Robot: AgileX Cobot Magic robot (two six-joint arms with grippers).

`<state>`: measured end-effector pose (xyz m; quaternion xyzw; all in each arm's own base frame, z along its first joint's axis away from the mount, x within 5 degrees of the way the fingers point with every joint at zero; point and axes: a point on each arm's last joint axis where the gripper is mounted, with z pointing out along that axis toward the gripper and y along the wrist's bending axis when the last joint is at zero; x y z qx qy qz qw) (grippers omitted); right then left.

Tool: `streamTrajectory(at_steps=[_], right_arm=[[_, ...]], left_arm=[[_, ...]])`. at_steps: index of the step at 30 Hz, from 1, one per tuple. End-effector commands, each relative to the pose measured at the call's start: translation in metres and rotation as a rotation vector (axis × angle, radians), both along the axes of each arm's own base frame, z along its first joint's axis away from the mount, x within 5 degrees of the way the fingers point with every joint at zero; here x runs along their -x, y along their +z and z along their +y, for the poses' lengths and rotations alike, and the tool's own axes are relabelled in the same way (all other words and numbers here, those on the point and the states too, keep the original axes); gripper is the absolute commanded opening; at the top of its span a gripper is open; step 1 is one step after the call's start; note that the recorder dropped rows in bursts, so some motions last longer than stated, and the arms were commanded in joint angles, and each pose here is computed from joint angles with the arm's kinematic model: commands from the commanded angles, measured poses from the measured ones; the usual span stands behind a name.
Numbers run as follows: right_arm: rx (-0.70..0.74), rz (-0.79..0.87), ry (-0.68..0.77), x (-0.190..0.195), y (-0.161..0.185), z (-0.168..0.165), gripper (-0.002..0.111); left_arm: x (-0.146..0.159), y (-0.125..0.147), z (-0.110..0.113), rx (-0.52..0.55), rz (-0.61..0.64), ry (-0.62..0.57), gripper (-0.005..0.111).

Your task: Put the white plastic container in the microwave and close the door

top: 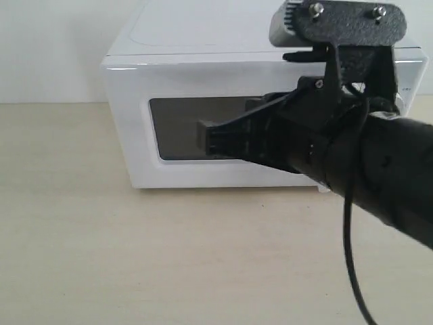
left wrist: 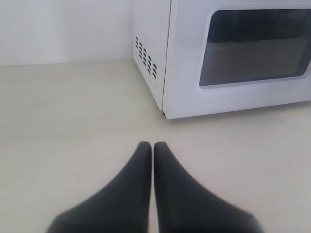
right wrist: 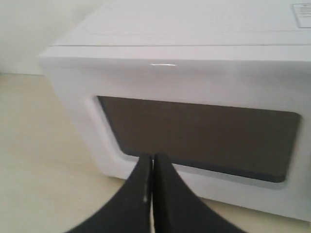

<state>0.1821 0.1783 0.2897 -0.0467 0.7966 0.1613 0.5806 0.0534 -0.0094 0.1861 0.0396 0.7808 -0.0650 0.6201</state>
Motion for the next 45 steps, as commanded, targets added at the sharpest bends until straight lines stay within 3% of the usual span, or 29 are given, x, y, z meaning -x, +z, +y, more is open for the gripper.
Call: streamTrajectory(at_steps=[1,10,17,24,31,38,45], right_arm=[[-0.101,-0.002,0.111,0.005,0.022,-0.013,0.000],[-0.209,0.000,0.226,0.015,0.042,-0.068,0.000],[-0.217,-0.058,-0.005,0.053,0.003,-0.128,0.000],[-0.278,-0.256,-0.242,0.105,-0.031,-0.171,0.000],[-0.301,-0.393,-0.331,0.129,-0.054,-0.182,0.000],[-0.278,-0.336,-0.356,0.126,-0.075,-0.182,0.000],[-0.299,-0.299,-0.237,0.126,-0.077,-0.170,0.000]], left_arm=[[0.000,-0.001,0.000,0.007,0.002,0.005,0.004],[0.000,-0.001,0.000,0.007,0.002,0.005,0.004],[0.000,-0.001,0.000,0.007,0.002,0.005,0.004],[0.000,-0.001,0.000,0.007,0.002,0.005,0.004],[0.000,-0.001,0.000,0.007,0.002,0.005,0.004],[0.000,-0.001,0.000,0.007,0.002,0.005,0.004],[0.000,-0.001,0.000,0.007,0.002,0.005,0.004]])
